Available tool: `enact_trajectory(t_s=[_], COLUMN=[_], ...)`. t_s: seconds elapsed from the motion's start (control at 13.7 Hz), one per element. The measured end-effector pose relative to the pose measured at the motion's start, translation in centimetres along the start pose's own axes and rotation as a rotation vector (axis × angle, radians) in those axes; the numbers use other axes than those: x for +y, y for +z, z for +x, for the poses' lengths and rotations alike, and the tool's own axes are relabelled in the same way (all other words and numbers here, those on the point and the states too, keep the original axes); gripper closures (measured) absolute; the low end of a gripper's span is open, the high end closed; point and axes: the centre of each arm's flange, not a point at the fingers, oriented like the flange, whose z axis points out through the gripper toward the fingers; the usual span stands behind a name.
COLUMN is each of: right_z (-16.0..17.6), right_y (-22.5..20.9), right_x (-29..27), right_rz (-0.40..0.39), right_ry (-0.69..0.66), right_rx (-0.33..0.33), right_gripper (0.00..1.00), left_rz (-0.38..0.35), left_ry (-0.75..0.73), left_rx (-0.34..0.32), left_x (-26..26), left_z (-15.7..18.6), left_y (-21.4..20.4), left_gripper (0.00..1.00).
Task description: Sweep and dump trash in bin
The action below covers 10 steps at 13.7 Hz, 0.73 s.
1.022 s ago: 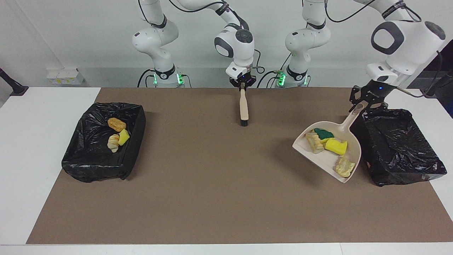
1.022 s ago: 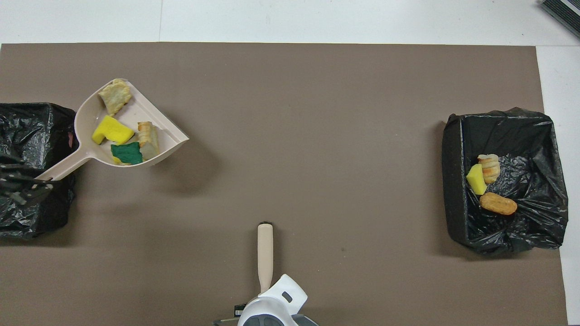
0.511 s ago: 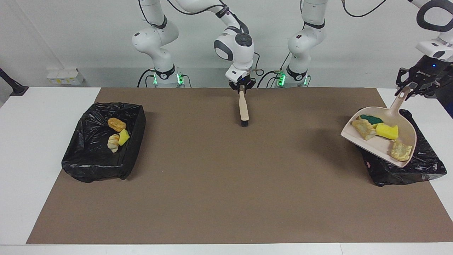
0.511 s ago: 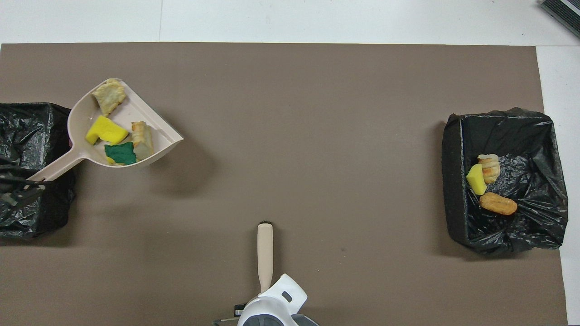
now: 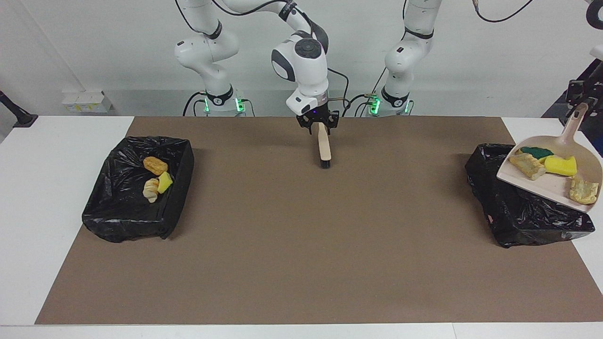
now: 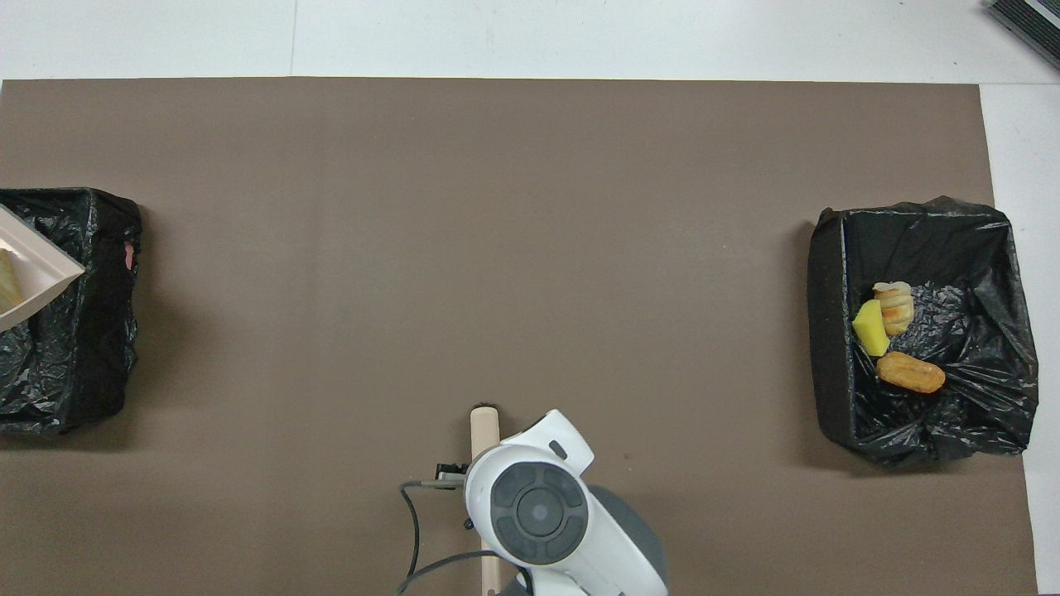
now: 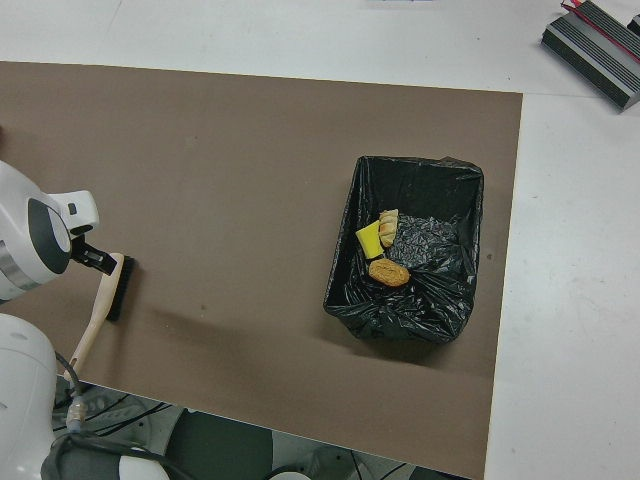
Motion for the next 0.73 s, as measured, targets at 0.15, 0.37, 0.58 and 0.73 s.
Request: enact_trajectory(t_s=[0.15,0.37,0.58,0.73], right_z=[3.2,7.6,12.0,14.1], right_y=[-4.4,-10.8,-17.3,-20.2], right_x=[2.6,7.8,13.9,17.6], right_rz=[0.019,0.038,0.019,-0.037], right_ry=[0.058,0.084,0.043,0.021], right_rx=[0.037,0.095,0.107,0.132], right_gripper=[0.01,0.00,0.00,0.00], left_rz=[0.045,0.098,0.161,0.171], left_ry=[0.049,0.125,0.244,0.291], left_rx=[-0.029,-0.117,-0.273,-0.311], left_x=[-1.0,-2.5,-4.0,-4.0], left_z=[-1.8,-2.9,-1.7,-0.4], left_y=[0.0,1.2,2.4,2.4], left_gripper=[0.66,0.66,0.66,0.66])
